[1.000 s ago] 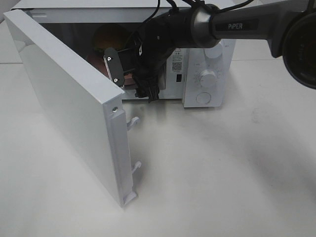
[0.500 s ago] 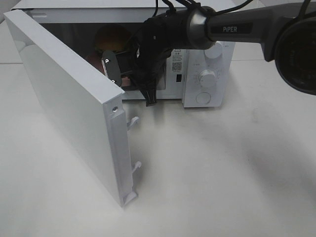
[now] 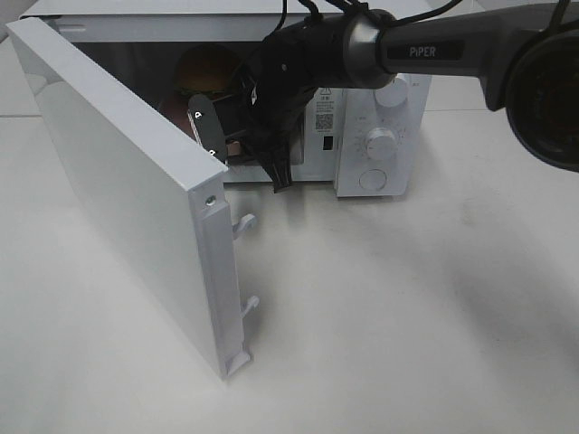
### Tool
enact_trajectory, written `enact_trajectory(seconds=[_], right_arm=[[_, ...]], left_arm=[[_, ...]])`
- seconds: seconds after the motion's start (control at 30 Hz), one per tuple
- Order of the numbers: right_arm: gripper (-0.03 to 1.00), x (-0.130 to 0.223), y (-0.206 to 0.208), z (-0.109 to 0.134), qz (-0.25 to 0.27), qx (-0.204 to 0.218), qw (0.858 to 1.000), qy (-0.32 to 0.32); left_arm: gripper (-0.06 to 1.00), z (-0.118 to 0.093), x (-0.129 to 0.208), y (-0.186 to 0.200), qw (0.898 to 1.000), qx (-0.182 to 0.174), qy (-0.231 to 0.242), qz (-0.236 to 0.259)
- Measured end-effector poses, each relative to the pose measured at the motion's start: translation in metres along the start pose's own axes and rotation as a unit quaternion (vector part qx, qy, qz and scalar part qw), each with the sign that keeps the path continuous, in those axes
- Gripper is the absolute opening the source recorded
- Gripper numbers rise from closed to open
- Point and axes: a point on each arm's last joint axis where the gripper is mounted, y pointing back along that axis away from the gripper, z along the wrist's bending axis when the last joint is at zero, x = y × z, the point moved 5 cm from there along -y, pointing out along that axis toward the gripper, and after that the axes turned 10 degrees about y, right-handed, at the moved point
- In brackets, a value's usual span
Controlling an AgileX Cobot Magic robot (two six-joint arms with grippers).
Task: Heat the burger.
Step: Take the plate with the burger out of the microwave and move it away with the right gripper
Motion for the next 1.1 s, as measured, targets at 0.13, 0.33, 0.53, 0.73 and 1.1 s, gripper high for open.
enact_trajectory(seconds=[0.13, 0.33, 0.53, 0.73, 1.1], right_arm=[[0.12, -0.002, 0.010, 0.006, -0.003, -0.008, 1.000, 0.014], [0.12, -0.002, 0.025, 0.015, -0.006, -0.023, 0.999, 0.046], [0.12, -0.004, 0.044, 0.025, -0.021, -0.036, 0.997, 0.066], [0.12, -0.002, 0.065, 0.030, -0.056, -0.058, 0.993, 0.086], [0.12, 0.001, 0.099, 0.047, -0.072, -0.065, 0.989, 0.116]], left_arm=[[0.99, 0.000, 0.000, 0.000, 1.000, 0.000, 0.000, 0.000], [0.99, 0.000, 0.000, 0.000, 1.000, 0.000, 0.000, 0.000], [0.99, 0.000, 0.000, 0.000, 1.000, 0.000, 0.000, 0.000], [0.99, 0.000, 0.000, 0.000, 1.000, 0.000, 0.000, 0.000], [0.99, 0.000, 0.000, 0.000, 1.000, 0.000, 0.000, 0.000]])
